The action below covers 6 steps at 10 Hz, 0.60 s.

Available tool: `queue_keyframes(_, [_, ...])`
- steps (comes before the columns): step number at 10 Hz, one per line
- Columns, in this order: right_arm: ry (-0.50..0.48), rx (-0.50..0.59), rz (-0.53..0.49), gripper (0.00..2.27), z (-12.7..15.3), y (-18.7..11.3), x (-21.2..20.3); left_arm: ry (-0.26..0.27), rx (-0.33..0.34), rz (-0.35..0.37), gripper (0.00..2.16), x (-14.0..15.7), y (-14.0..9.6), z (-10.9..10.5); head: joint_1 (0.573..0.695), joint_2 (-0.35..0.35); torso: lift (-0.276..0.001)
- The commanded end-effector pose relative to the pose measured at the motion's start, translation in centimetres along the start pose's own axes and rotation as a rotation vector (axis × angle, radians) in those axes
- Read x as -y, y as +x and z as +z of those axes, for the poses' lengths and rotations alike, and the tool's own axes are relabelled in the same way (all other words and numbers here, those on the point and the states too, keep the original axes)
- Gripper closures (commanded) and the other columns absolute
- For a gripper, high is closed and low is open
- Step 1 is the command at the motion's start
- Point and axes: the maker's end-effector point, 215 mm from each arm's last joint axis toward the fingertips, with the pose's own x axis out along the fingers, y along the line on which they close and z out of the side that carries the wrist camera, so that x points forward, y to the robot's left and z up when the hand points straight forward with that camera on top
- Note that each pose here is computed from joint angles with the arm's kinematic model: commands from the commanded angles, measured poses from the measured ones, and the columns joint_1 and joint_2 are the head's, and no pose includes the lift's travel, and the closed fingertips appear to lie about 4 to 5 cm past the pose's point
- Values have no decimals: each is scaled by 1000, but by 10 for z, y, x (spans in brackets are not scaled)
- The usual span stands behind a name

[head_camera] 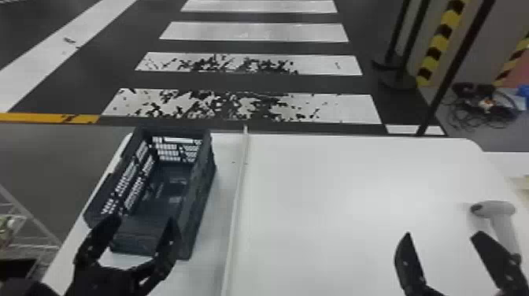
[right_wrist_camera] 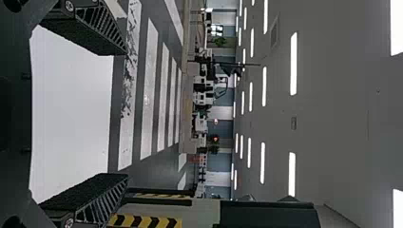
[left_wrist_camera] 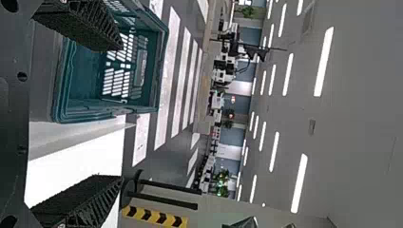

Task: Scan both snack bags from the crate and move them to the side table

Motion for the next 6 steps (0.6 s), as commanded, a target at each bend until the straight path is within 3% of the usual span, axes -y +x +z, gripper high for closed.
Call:
queue_keyframes(1, [1,6,0,73,1,0,0,0,-2,-2,19,0,0,-1,695,25,-95])
queue_keyframes(6, [3,18,0,73,3,-1,0,-2,2,-14,19,4,1,0,695,20,-95])
